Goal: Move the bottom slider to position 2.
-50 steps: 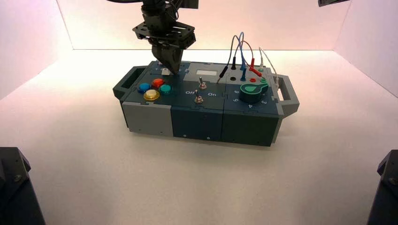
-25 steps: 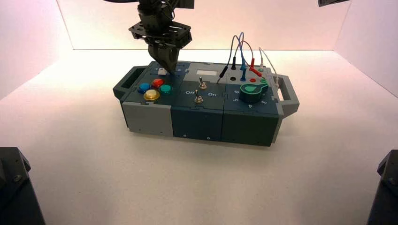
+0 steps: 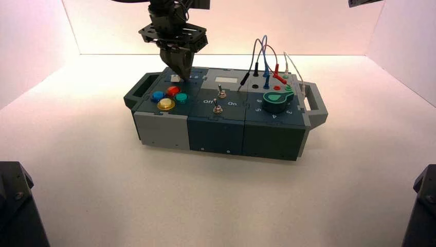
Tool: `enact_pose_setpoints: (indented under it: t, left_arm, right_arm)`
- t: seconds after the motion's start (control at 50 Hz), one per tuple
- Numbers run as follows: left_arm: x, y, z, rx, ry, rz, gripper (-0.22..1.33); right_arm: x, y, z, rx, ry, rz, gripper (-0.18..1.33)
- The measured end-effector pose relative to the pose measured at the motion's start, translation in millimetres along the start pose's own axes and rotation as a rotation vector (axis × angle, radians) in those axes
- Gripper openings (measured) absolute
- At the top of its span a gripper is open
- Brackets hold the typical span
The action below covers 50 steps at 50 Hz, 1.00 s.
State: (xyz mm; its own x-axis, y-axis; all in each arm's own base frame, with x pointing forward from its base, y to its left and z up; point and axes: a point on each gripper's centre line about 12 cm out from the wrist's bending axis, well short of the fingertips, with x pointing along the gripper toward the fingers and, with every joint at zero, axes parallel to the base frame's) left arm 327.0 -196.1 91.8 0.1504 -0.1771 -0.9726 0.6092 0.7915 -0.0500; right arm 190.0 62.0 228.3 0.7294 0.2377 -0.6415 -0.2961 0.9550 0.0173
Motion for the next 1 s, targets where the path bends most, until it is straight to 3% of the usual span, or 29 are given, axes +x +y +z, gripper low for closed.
enact_pose_setpoints:
  t: [0.84,1.0]
  left_arm:
    - [0.0,0.4,2.8,0.002,0.007,-0.005,-0.17]
    - [-4.7,-12.3,10.0,0.031,0.018,-0.019,-0.17]
  right_arm:
    - [0.2,0.0,-0.6,0.0,0.002,0.0,-0.12]
    - [0.0,0.0,-0.2,0.0,0.002,0.0,-0.12]
